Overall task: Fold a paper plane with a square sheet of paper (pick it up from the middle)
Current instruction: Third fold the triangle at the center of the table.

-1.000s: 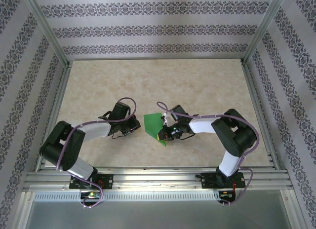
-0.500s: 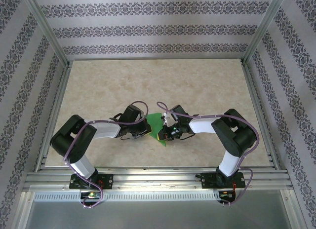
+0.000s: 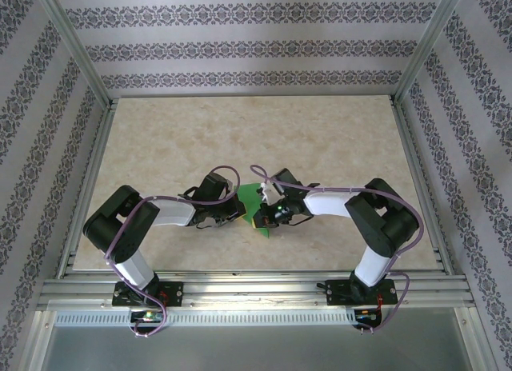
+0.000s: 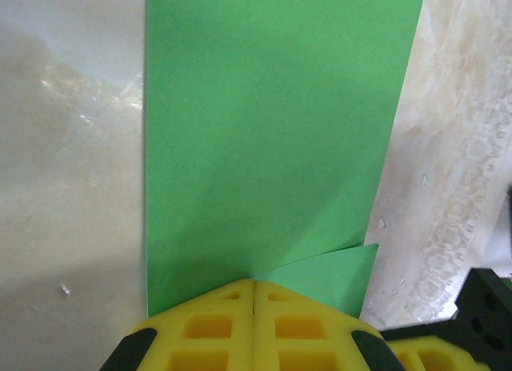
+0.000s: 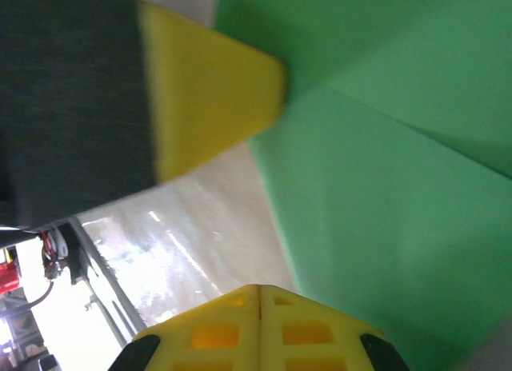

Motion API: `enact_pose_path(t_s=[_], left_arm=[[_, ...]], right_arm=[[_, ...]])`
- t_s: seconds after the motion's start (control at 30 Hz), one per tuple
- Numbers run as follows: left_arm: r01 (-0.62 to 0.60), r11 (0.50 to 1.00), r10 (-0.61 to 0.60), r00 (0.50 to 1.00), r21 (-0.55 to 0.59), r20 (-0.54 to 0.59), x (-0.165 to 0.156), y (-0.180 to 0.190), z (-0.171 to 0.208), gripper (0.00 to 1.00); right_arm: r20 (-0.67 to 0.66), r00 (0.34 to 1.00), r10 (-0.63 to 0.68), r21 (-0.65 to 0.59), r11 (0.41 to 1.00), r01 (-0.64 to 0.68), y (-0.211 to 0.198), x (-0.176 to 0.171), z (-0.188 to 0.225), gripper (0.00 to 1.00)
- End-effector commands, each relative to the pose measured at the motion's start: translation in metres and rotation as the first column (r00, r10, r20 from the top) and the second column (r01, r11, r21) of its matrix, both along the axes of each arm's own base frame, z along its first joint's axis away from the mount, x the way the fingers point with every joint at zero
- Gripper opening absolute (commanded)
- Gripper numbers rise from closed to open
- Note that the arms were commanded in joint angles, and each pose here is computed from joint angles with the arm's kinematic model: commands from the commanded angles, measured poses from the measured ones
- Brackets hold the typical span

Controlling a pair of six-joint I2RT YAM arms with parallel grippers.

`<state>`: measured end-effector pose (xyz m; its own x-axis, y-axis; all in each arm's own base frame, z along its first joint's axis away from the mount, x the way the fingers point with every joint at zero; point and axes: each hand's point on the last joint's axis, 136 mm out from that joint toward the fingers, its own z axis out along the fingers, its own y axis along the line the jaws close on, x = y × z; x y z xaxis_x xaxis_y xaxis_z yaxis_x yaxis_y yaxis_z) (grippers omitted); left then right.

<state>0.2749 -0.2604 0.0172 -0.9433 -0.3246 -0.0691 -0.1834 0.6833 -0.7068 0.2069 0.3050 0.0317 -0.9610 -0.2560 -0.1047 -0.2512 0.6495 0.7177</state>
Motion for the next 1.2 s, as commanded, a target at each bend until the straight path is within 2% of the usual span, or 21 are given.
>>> enact_pose_path(t_s=[0.0, 0.13, 0.33, 0.57, 0.87, 0.97, 1.07, 1.17], left_arm=[[-0.011, 0.997, 0.015, 0.998, 0.079, -0.058, -0.015, 0.014, -0.022, 0.03], [-0.009, 0.997, 0.013, 0.998, 0.077, -0.054, -0.014, 0.013, -0.020, 0.03], [-0.019, 0.996, 0.024, 0.998, 0.088, -0.054, -0.013, 0.015, -0.022, 0.00], [-0.035, 0.992, 0.044, 0.996, 0.123, -0.073, -0.017, 0.023, -0.031, 0.00], [-0.037, 0.991, 0.047, 0.996, 0.129, -0.079, -0.019, 0.024, -0.033, 0.00], [-0.032, 0.992, 0.040, 0.997, 0.122, -0.069, -0.017, 0.023, -0.029, 0.00], [-0.026, 0.992, 0.034, 0.997, 0.126, -0.063, -0.017, 0.023, -0.027, 0.00], [-0.027, 0.992, 0.035, 0.998, 0.127, -0.058, -0.016, 0.023, -0.026, 0.00]], right_arm=[[0.007, 1.000, 0.016, -0.002, 1.000, -0.016, 0.009, 0.004, 0.002, 0.00], [0.004, 1.000, -0.004, -0.037, 0.999, 0.004, 0.008, 0.011, -0.013, 0.00], [-0.055, 0.999, -0.003, -0.077, 0.997, -0.001, -0.006, -0.003, -0.033, 0.01], [-0.076, 0.997, 0.009, -0.005, 1.000, -0.009, -0.021, -0.022, -0.016, 0.04], [-0.073, 0.997, 0.001, -0.045, 0.999, -0.004, -0.055, -0.042, -0.014, 0.06], [-0.044, 0.999, -0.001, -0.003, 1.000, 0.001, -0.047, -0.034, 0.005, 0.06], [-0.027, 1.000, 0.000, 0.128, 0.992, 0.004, -0.028, -0.024, 0.033, 0.06], [-0.015, 1.000, -0.019, 0.124, 0.992, 0.021, -0.021, -0.011, 0.033, 0.05]])
